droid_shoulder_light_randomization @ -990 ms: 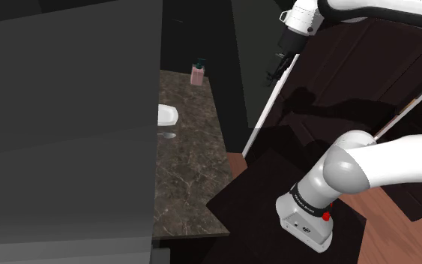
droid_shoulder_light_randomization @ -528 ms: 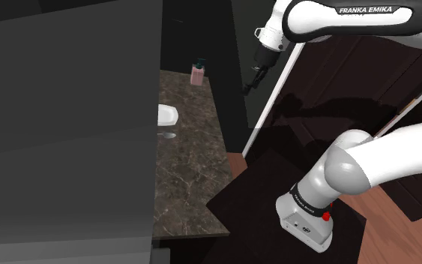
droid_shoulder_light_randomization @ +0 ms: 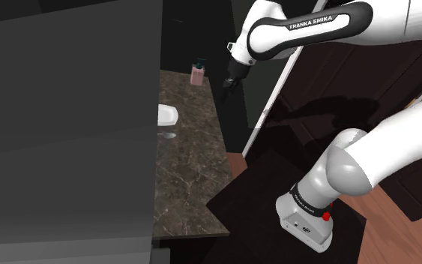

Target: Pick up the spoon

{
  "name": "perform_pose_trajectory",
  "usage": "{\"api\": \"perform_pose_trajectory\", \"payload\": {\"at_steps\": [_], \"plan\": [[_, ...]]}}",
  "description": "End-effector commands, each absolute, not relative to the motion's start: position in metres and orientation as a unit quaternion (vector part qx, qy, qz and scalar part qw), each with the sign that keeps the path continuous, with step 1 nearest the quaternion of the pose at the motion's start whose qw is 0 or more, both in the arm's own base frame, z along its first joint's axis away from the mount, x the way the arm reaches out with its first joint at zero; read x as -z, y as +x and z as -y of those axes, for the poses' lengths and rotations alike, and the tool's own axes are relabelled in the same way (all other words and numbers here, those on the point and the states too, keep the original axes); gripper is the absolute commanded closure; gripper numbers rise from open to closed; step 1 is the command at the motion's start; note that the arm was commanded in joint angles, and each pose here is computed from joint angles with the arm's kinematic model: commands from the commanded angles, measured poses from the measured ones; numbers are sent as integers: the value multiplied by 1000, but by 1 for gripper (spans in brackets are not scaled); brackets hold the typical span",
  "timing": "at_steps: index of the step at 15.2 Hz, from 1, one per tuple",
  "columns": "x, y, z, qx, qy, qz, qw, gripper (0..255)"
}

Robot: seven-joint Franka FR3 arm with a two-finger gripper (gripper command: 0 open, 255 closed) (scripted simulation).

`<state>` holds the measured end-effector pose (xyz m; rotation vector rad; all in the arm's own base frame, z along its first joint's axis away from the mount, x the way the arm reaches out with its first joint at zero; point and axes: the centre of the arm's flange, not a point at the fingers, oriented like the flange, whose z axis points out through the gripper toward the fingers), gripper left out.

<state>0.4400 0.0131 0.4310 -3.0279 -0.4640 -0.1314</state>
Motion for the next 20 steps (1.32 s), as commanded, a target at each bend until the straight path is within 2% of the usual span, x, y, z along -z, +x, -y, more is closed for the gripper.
{"api": "perform_pose_trajectory", "payload": {"at_steps": [1, 20], "plan": [[-411, 458, -20, 47, -984, 165, 42, 0], [-249, 609, -122, 75, -951, 288, 81, 0]]}}
